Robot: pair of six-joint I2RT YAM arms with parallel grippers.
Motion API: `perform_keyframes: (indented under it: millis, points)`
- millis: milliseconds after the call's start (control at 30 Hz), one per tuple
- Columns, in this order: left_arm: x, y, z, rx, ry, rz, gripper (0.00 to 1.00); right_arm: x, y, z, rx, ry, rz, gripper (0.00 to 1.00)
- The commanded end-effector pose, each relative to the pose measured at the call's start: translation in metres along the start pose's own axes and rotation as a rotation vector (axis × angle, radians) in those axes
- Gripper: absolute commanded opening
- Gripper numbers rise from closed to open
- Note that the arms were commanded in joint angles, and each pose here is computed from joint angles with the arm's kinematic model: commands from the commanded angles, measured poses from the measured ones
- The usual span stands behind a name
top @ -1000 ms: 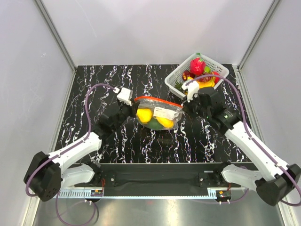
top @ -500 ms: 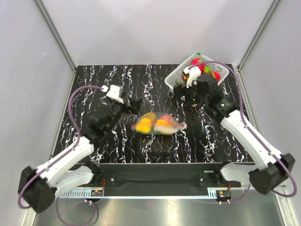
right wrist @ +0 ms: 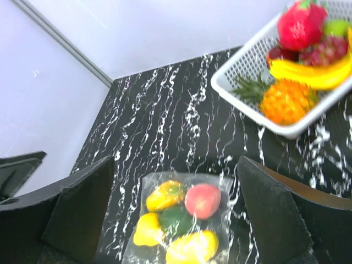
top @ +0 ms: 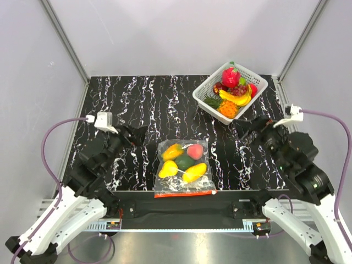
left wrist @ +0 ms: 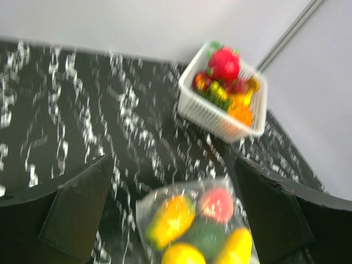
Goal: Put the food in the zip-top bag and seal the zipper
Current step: Reset both arms
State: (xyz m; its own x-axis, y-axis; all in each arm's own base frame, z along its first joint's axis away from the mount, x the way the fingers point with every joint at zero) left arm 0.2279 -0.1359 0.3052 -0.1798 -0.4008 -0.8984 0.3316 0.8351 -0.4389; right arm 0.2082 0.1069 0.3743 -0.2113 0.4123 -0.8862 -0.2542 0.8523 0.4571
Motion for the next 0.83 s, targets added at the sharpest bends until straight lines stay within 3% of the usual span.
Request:
perform_keyframes:
  millis: [0,167,433,800]
  points:
    - [0.031,0.009,-0.017,-0.020,0.130,-0.046,0.99,0.026,-0.023,-0.015,0.097,0.056,0.097,1.00]
    - [0.043,0.014,-0.037,-0.010,0.209,0.011,0.99,0.057,-0.026,-0.044,0.048,0.166,0.109,1.00]
    - [0.045,0.016,-0.059,0.067,0.212,0.141,0.99,0.072,-0.039,-0.074,0.026,0.134,0.121,1.00]
    - [0.034,0.018,-0.071,0.092,0.078,0.110,0.99,0.074,-0.043,-0.082,0.051,0.145,0.158,1.00]
Point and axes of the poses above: each gripper's point midway between its finger pads, its own z axis out along the fingers, its own y axis along the line the jaws close on, x = y × z, the point moved 1 cm from there along -z, back along the fingers, and after that the axes turned 2 degrees about -z, right-handed, at the moved point
